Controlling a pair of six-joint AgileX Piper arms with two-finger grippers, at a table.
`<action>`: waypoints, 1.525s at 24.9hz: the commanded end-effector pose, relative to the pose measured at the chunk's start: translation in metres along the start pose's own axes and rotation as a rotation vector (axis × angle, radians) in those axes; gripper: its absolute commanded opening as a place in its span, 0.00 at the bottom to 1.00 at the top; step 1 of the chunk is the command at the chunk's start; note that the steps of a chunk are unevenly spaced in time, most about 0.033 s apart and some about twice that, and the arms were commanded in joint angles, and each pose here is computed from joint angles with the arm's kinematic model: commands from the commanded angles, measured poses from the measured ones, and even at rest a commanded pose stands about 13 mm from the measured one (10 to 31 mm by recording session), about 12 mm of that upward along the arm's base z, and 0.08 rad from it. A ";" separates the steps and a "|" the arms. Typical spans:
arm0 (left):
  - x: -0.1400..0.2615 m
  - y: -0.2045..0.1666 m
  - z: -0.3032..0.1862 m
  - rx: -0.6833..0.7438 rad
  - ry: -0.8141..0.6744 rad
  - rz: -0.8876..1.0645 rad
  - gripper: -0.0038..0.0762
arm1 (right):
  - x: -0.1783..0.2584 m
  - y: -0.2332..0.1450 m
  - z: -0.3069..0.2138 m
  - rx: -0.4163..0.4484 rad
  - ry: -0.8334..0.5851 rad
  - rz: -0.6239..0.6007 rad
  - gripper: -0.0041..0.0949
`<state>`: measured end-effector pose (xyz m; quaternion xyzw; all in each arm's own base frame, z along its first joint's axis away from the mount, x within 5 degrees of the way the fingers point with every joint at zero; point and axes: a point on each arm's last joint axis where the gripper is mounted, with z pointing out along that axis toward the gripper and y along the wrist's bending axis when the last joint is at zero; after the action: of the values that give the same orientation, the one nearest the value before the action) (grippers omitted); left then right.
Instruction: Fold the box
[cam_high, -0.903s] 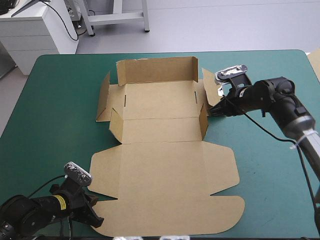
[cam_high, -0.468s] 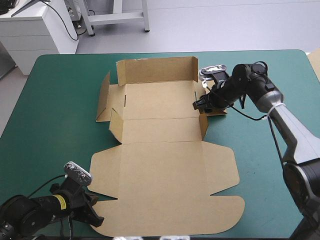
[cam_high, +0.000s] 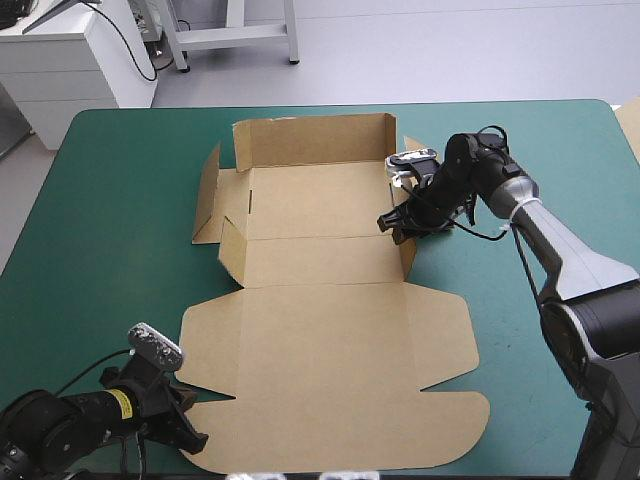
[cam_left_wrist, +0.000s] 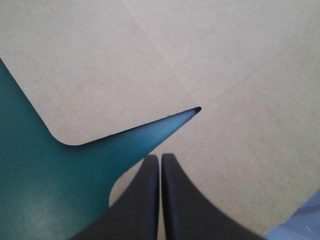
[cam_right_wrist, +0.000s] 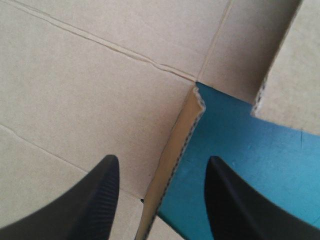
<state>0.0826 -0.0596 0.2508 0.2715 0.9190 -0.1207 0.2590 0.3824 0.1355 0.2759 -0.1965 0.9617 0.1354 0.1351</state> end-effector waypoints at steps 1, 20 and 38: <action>-0.010 -0.002 -0.006 0.011 -0.067 -0.001 0.04 | -0.005 0.008 -0.031 0.008 -0.091 -0.035 0.33; -0.006 -0.003 -0.006 0.021 -0.029 -0.005 0.04 | -0.028 0.009 -0.068 0.142 -0.240 -0.455 0.02; -0.007 -0.003 -0.006 0.020 -0.032 -0.005 0.04 | -0.043 0.078 -0.078 0.075 -0.430 -0.945 0.02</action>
<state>0.0805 -0.0586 0.2495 0.2735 0.9225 -0.1180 0.2453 0.3853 0.1801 0.3384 -0.5686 0.7624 0.0686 0.3012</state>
